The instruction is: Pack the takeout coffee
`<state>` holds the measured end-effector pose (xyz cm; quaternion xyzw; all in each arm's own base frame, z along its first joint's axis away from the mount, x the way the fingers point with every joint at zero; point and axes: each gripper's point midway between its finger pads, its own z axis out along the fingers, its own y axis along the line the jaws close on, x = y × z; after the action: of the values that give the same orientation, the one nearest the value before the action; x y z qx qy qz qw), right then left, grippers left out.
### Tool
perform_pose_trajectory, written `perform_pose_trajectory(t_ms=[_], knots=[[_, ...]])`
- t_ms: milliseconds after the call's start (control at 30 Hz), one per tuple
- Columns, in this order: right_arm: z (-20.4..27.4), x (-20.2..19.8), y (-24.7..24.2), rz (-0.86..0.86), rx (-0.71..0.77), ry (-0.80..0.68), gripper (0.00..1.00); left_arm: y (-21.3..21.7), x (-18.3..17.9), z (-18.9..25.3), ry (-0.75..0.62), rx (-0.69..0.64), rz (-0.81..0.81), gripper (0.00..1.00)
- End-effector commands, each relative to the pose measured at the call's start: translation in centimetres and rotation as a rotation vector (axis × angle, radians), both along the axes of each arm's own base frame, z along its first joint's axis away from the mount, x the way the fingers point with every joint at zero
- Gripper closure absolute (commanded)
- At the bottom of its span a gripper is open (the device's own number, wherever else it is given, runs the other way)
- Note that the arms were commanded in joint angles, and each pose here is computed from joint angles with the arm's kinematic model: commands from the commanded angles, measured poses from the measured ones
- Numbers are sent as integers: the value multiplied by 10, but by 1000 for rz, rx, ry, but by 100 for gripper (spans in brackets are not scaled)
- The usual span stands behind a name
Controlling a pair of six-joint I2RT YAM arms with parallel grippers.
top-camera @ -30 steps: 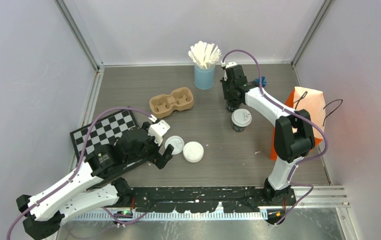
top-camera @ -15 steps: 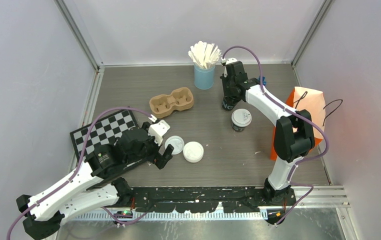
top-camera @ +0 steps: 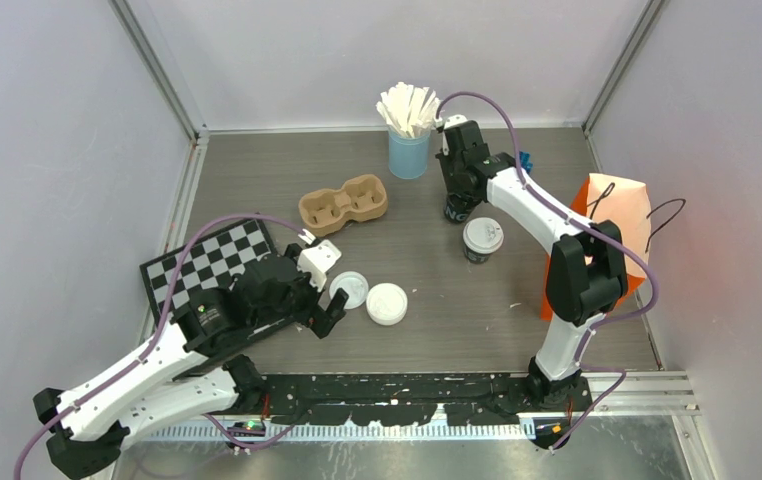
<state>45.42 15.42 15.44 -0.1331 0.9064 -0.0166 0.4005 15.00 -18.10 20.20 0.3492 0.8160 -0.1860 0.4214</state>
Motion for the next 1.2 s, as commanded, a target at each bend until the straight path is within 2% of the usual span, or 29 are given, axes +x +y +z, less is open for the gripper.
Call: perform_pose_trajectory(t_ms=[0,367,700,1000,1167], knots=[[50,3,2,13,-33,-108,100,-2,3,3,-9,-3,2,0],[85,-6,8,31,-59,-151,100,4,12,0,-13,22,62,0],[141,-36,2,31,-52,-236,100,26,31,0,-29,49,218,0],[154,-112,26,117,3,-297,100,34,38,-19,87,-28,470,0],[129,-169,58,301,60,-304,100,34,44,-35,163,-117,580,3]])
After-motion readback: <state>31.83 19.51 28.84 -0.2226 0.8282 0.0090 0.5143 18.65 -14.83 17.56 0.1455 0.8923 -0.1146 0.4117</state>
